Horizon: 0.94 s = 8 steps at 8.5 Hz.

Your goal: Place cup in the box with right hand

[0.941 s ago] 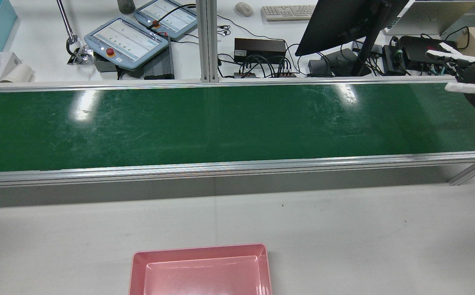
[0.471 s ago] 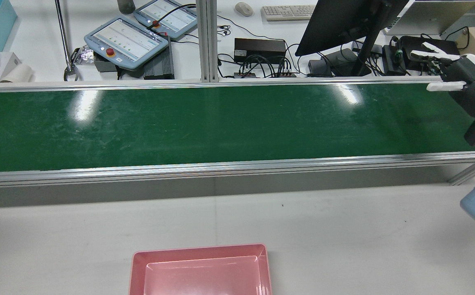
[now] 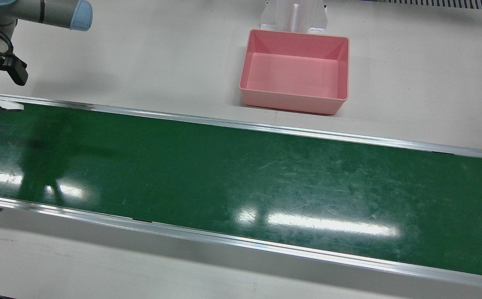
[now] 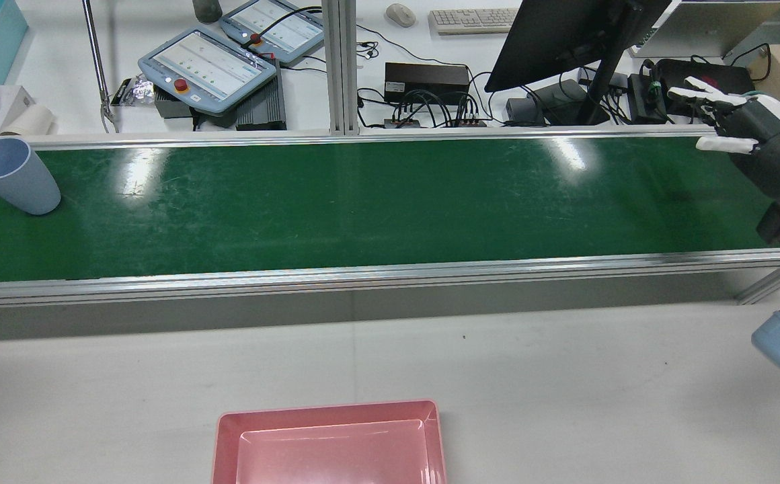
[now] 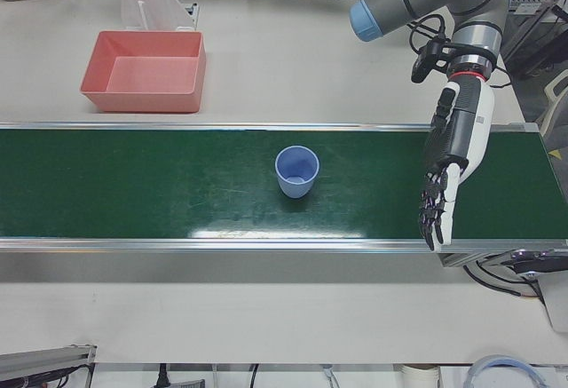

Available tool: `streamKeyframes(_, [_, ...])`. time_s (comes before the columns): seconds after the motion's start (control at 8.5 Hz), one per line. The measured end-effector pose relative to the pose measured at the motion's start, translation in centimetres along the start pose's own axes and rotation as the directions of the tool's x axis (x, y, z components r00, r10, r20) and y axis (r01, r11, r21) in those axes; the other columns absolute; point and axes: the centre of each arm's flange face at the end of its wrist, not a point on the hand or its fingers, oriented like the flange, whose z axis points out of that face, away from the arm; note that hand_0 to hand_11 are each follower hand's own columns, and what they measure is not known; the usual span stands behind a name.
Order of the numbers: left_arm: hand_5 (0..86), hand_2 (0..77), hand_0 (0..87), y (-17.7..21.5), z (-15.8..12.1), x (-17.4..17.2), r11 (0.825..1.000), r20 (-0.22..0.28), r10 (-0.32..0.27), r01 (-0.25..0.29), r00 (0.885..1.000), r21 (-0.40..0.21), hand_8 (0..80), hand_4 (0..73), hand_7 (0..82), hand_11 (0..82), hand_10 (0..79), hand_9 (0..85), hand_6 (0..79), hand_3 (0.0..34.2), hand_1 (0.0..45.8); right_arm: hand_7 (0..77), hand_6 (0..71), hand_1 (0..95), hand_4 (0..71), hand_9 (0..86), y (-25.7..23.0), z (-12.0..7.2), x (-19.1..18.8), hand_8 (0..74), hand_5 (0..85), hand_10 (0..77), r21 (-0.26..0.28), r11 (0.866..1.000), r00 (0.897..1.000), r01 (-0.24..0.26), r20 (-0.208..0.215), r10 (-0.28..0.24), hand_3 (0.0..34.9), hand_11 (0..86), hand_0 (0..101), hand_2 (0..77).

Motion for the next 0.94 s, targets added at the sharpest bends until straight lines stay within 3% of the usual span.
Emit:
streamKeyframes(0.12, [0.5,0.5,0.0,0.0,0.01,-0.01,1.0,0.0,0.0,0.0,1.0,0.0,0.0,1.1,0.5,0.0,0.0,0.0,0.5,0.0,0.5,10.9,3.3,9.8,9.3,3.8,0.03,-0.07,0.04,0.5,2.7,1.6,-0.001,1.0,1.0,-0.001,-0.001,0.001,0.0,3.8,41,1.6])
streamKeyframes(0.24, [0.5,0.5,0.0,0.01,0.0,0.01,1.0,0.0,0.0,0.0,1.0,0.0,0.0,1.1,0.5,0.0,0.0,0.0,0.5,0.0,0.5,10.9,3.3,3.8,11.5,3.8,0.07,-0.13,0.16,0.5,2.7,2.2,-0.001,1.0,1.0,-0.002,-0.004,0.002,0.0,3.8,44,7.1])
streamKeyframes(0.35, [0.5,0.5,0.0,0.0,0.0,0.01,1.0,0.0,0.0,0.0,1.0,0.0,0.0,1.1,0.5,0.0,0.0,0.0,0.5,0.0,0.5,10.9,3.3,3.3,12.0,3.8,0.17,-0.16,0.32,0.5,2.7,2.2,-0.003,1.0,1.0,-0.003,-0.008,0.003,0.0,3.8,45,5.5])
streamKeyframes(0.47, [0.5,0.5,0.1,0.0,0.0,0.0,1.0,0.0,0.0,0.0,1.0,0.0,0.0,1.1,0.5,0.0,0.0,0.0,0.5,0.0,0.5,8.7,3.3,9.3,8.7,3.8,0.33,-0.17,0.42,0.5,2.7,1.6,-0.006,1.0,1.0,-0.005,-0.01,0.005,0.0,3.8,44,2.7])
streamKeyframes(0.59, [0.5,0.5,0.1,0.0,0.0,-0.01,1.0,0.001,0.0,0.0,1.0,0.0,0.0,1.1,0.5,0.0,0.0,0.0,0.5,0.0,0.5,10.4,3.3,8.2,8.7,3.8,0.41,-0.21,0.45,0.5,2.7,1.6,-0.007,1.0,1.0,-0.006,-0.011,0.006,0.0,3.8,44,7.1])
streamKeyframes(0.71, [0.5,0.5,0.1,0.0,0.0,0.01,1.0,0.0,0.0,0.0,1.0,0.0,0.0,1.1,0.5,0.0,0.0,0.0,0.5,0.0,0.5,9.8,2.2,7.1,10.9,3.8,0.49,-0.23,0.56,0.5,2.7,1.6,-0.009,1.0,1.0,-0.007,-0.013,0.007,0.0,1.6,45,1.1])
streamKeyframes(0.94, [0.5,0.5,0.0,0.01,-0.02,0.04,1.0,0.0,0.0,0.0,1.0,0.0,0.0,1.1,0.5,0.0,0.0,0.0,0.5,0.0,0.5,9.8,3.3,10.9,7.1,3.8,0.67,-0.27,0.92,0.5,2.7,1.6,-0.012,1.0,1.0,-0.008,-0.021,0.008,0.0,3.8,44,3.8])
